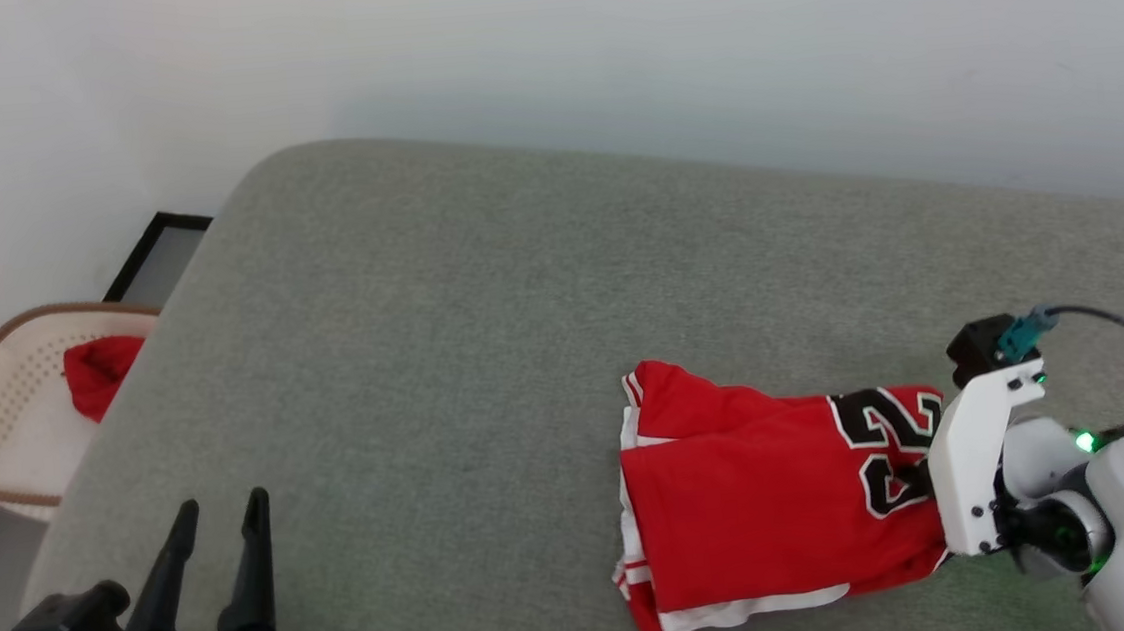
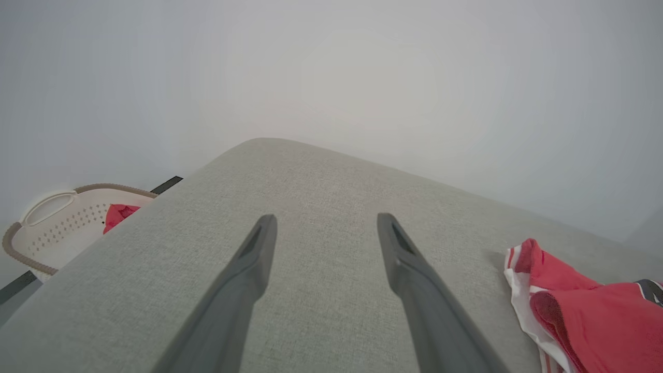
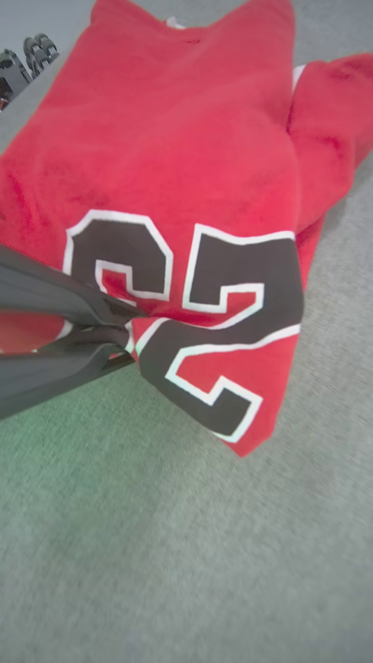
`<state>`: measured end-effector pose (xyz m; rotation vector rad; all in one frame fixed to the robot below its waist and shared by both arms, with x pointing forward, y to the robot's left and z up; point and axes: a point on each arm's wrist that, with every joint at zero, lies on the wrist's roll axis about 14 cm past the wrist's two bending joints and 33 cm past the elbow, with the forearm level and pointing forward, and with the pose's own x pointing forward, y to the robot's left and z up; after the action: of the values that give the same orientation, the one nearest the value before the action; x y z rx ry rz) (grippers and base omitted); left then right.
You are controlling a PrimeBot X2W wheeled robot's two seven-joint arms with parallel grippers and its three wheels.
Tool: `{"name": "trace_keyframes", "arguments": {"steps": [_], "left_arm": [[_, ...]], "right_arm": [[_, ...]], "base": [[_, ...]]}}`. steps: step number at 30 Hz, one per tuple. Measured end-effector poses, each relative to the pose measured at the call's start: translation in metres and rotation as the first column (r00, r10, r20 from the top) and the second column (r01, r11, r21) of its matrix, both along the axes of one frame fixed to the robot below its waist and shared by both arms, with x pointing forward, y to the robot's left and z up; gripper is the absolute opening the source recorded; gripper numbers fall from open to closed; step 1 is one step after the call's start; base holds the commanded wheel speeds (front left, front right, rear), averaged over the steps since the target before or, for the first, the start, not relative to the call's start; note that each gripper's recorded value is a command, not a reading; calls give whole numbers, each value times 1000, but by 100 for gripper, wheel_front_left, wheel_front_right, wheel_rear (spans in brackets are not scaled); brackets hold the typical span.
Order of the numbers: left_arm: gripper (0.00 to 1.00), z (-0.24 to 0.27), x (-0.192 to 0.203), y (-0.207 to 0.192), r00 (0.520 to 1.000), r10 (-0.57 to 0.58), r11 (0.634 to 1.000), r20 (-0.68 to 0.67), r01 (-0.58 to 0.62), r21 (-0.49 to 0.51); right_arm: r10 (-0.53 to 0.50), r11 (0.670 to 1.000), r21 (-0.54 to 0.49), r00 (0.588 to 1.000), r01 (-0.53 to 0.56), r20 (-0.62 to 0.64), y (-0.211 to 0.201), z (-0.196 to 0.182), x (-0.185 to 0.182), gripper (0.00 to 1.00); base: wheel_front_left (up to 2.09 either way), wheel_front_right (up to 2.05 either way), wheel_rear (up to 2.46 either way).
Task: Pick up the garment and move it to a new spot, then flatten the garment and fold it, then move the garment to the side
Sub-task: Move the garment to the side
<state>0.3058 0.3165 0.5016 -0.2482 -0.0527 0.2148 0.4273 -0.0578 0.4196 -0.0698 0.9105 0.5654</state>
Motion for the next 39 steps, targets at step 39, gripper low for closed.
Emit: {"name": "trace_keyframes", "arguments": {"steps": [39], "left_arm": [[100, 16, 152, -140, 899, -431, 902, 79, 430, 32]], "right_arm": [[-204, 903, -285, 904, 322, 375, -230, 92, 63, 0]], "base": [[0, 0, 0]]}}
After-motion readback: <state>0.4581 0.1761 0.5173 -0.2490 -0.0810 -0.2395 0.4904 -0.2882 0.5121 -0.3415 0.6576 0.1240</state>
